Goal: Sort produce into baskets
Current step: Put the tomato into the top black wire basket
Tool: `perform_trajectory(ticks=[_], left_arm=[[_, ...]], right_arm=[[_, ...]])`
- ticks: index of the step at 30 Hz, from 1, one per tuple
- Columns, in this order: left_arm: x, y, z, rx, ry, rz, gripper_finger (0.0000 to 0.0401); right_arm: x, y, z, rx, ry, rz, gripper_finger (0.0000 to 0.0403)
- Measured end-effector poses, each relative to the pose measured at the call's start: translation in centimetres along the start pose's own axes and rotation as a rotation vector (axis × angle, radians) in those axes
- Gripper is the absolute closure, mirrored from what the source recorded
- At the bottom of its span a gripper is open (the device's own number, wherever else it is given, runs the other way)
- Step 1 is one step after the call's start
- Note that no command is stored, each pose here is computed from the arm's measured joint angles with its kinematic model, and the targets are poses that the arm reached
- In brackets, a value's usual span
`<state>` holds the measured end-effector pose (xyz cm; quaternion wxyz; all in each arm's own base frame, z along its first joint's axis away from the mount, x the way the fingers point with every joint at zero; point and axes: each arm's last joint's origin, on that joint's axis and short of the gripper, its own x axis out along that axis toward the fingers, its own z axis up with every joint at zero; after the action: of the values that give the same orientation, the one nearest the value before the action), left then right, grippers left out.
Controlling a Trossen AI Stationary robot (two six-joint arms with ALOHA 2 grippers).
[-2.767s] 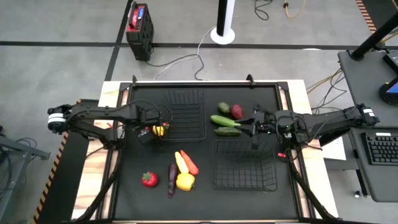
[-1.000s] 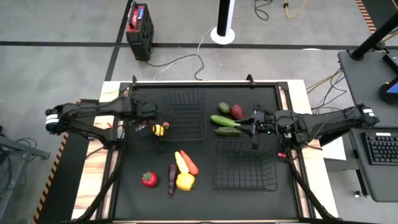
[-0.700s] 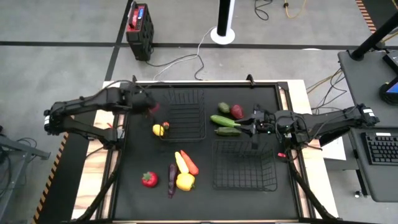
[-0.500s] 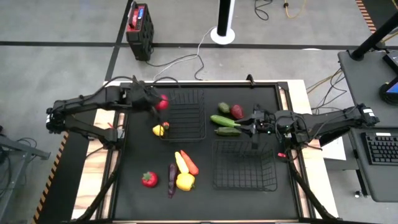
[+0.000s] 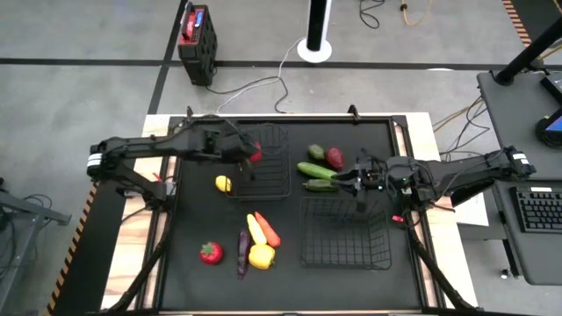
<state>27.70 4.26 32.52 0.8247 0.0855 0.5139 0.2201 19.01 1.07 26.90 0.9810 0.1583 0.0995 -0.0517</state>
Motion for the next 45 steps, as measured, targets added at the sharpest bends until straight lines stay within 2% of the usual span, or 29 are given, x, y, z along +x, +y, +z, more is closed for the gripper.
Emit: perform_trajectory(ticks=[11, 21, 29, 45], left_arm=[[5.5, -2.4, 0.8, 0.176, 0.165, -0.011, 0.0113], [8.1, -2.5, 2.1, 0.270, 0.229, -0.015, 0.0113], [9.9, -1.1, 2.0, 0.285, 0.275, -0.023, 0.0113], [12.2, -1.4, 1.8, 0.250, 0.321, -0.052, 0.0113]], right_arm=[[-0.1, -0.1, -0.9, 0.158, 0.119, 0.034, 0.0312], [-0.1, -0.1, -1.1, 0.173, 0.143, 0.026, 0.0312], [-0.1, -0.1, -1.2, 0.171, 0.157, 0.018, 0.0312], [-0.1, -0.1, -1.3, 0.169, 0.159, 0.015, 0.0312]])
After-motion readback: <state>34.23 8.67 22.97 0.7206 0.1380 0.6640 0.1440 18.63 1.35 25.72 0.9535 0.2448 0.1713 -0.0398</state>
